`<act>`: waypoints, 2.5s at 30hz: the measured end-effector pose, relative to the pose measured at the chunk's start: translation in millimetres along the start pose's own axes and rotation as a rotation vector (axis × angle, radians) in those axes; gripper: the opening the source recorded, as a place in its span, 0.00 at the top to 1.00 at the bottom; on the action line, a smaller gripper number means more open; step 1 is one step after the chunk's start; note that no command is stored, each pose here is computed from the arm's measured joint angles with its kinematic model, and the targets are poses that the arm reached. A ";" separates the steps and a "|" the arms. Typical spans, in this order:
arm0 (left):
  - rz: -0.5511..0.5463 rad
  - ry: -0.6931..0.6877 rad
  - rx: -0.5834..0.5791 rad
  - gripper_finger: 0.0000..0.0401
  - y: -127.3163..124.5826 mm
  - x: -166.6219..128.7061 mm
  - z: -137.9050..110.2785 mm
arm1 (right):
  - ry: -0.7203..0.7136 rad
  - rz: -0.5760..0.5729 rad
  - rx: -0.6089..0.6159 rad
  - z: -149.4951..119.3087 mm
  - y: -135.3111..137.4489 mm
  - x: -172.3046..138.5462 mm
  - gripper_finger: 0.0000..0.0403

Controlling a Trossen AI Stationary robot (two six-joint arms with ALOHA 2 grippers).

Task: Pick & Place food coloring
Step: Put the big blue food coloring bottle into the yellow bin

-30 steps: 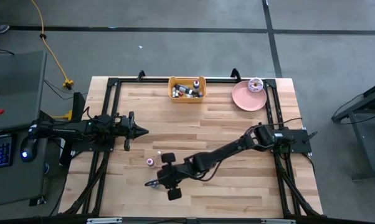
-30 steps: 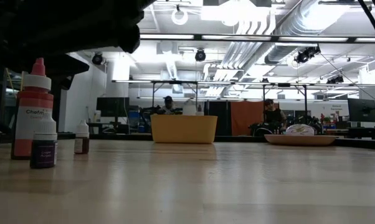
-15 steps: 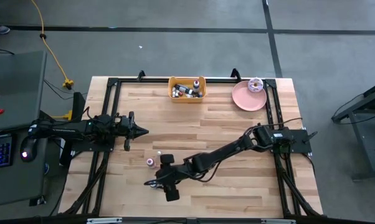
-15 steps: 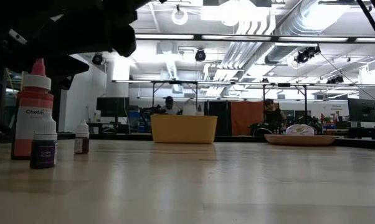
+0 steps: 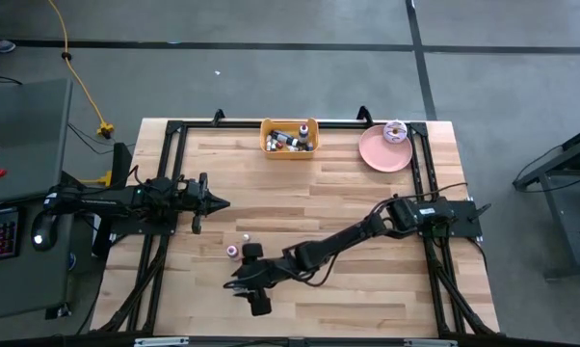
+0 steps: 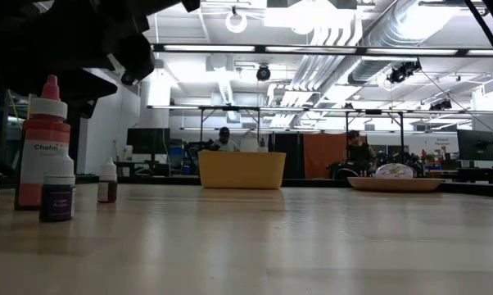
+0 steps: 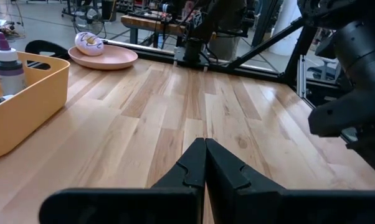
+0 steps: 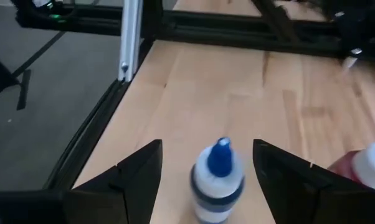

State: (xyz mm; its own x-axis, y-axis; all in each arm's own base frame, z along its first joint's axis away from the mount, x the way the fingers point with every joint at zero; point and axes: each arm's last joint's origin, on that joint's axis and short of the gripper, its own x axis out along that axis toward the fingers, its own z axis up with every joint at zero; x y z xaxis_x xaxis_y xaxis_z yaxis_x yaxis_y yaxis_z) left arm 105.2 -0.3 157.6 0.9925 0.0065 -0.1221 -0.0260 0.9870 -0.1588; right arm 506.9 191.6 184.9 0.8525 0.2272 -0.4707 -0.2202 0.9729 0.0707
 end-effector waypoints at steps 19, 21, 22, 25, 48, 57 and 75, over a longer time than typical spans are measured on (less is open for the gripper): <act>0.000 0.000 0.000 1.00 0.0 0.0 0.0 | 0.009 -0.019 0.016 -5.2 -7.8 5.5 0.41; 0.000 0.000 0.000 1.00 0.0 0.0 0.0 | 0.010 -0.013 0.017 -5.3 -7.7 5.5 0.41; 0.001 0.000 0.000 1.00 0.0 0.0 -0.1 | 0.012 -0.010 0.016 -5.4 -7.6 5.5 0.41; 0.001 0.000 0.000 1.00 0.0 0.0 0.0 | 0.017 -0.008 0.016 -6.0 -7.4 5.5 0.41; 0.002 0.000 0.000 1.00 0.0 0.0 0.0 | 0.040 0.027 0.033 -6.7 -16.5 6.3 0.42; 0.002 0.000 0.000 1.00 0.0 0.0 0.0 | 0.056 0.047 0.033 -8.2 -15.9 6.2 0.45; 0.002 0.000 0.000 1.00 0.1 0.0 0.0 | 0.058 0.049 0.031 -8.7 -14.5 6.3 0.63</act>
State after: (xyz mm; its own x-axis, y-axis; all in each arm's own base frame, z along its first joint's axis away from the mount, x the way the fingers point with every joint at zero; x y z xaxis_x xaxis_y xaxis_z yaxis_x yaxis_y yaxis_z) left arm 105.2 -0.3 157.6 0.9925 0.0088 -0.1222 -0.0282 0.9869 -0.1586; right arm 511.4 178.5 173.2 0.8122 0.2722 -0.5160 -0.2450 0.9618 0.1217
